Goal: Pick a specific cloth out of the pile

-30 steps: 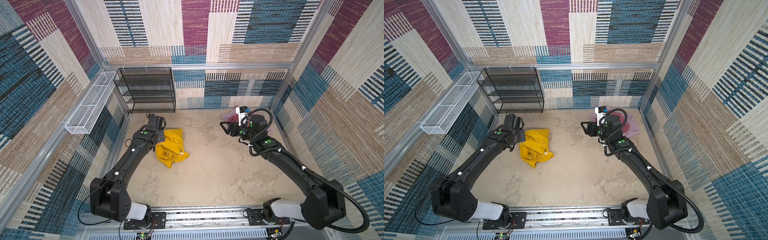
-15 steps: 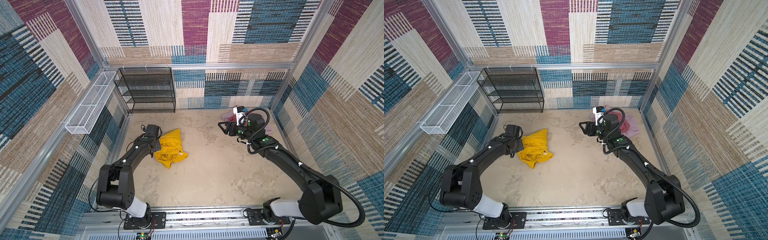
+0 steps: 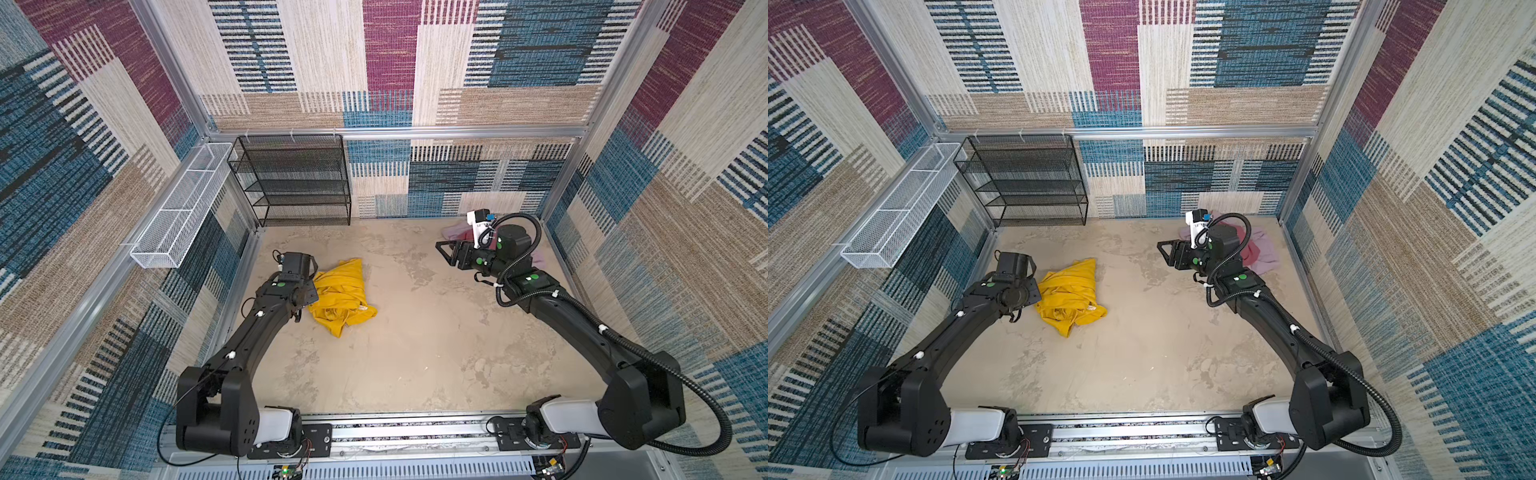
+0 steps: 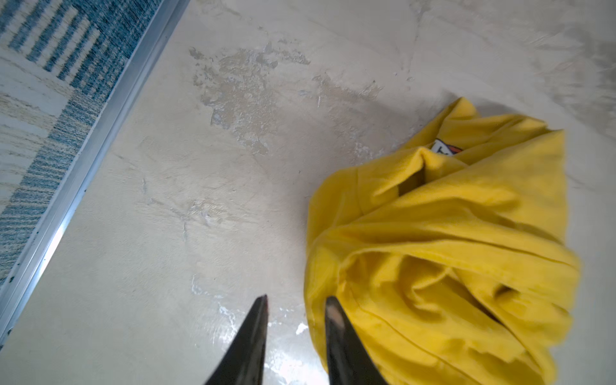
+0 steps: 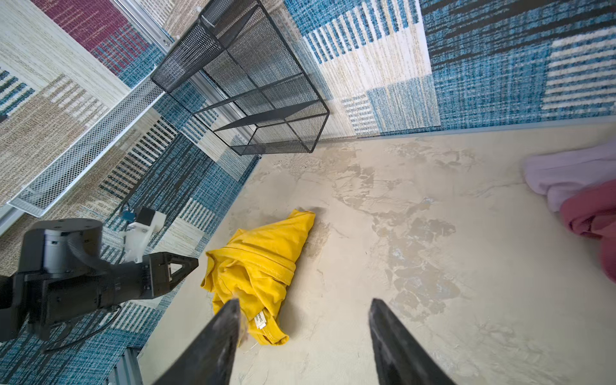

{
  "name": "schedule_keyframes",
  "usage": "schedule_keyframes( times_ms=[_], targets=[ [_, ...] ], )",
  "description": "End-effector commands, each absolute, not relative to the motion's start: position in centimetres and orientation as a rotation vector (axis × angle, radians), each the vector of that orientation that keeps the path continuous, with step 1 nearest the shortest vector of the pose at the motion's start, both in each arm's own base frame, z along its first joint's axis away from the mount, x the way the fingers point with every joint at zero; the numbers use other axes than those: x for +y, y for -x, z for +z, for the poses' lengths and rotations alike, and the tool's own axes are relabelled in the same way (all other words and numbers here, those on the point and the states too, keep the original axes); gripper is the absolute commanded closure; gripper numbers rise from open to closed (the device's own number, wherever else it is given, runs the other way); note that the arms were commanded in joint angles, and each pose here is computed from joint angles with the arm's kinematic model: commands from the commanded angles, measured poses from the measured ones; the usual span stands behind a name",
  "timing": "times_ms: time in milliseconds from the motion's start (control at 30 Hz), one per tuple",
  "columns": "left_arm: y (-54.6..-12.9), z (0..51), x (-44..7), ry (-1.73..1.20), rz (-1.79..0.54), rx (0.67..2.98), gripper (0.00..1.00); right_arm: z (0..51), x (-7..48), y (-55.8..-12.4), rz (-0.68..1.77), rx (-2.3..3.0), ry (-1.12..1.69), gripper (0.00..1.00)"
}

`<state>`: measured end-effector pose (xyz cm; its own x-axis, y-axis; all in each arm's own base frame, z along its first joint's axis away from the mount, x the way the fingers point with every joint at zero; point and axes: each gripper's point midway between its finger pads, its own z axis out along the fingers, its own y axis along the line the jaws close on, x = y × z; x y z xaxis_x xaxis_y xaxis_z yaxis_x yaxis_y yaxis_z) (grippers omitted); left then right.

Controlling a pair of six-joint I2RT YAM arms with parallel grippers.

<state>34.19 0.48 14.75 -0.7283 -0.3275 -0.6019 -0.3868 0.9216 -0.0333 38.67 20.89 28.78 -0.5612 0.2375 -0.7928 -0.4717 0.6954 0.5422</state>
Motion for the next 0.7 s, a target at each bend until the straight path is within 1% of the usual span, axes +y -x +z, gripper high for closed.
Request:
schedule_keyframes(
  times_ms=[0, 67, 200, 367, 467, 667],
  targets=[
    [-31.6, 14.8, -0.8, 0.499, 0.061, 2.515, 0.69, 29.7, 21.6, -38.6, 0.980, 1.924, 0.211, 0.35],
    [-30.6, 14.8, -2.5, 0.438, 0.022, 2.537, 0.69, 29.9, 21.8, -38.6, 0.991, 1.919, 0.220, 0.35],
    [-28.1, 13.9, -5.7, 0.288, 0.063, 2.614, 0.69, 30.0, 22.0, -38.4, 1.004, 1.911, 0.232, 0.35],
    [-25.8, 10.7, -8.0, 0.201, 0.082, 2.707, 0.69, 30.0, 22.0, -37.9, 1.014, 1.902, 0.235, 0.35],
    [-25.2, 8.9, -8.2, 0.181, 0.125, 2.752, 0.68, 29.8, 21.9, -37.8, 1.019, 1.904, 0.234, 0.35],
    [-25.9, 6.6, -9.1, 0.146, 0.123, 2.763, 0.67, 30.0, 21.9, -37.7, 1.017, 1.902, 0.238, 0.35]
  ],
)
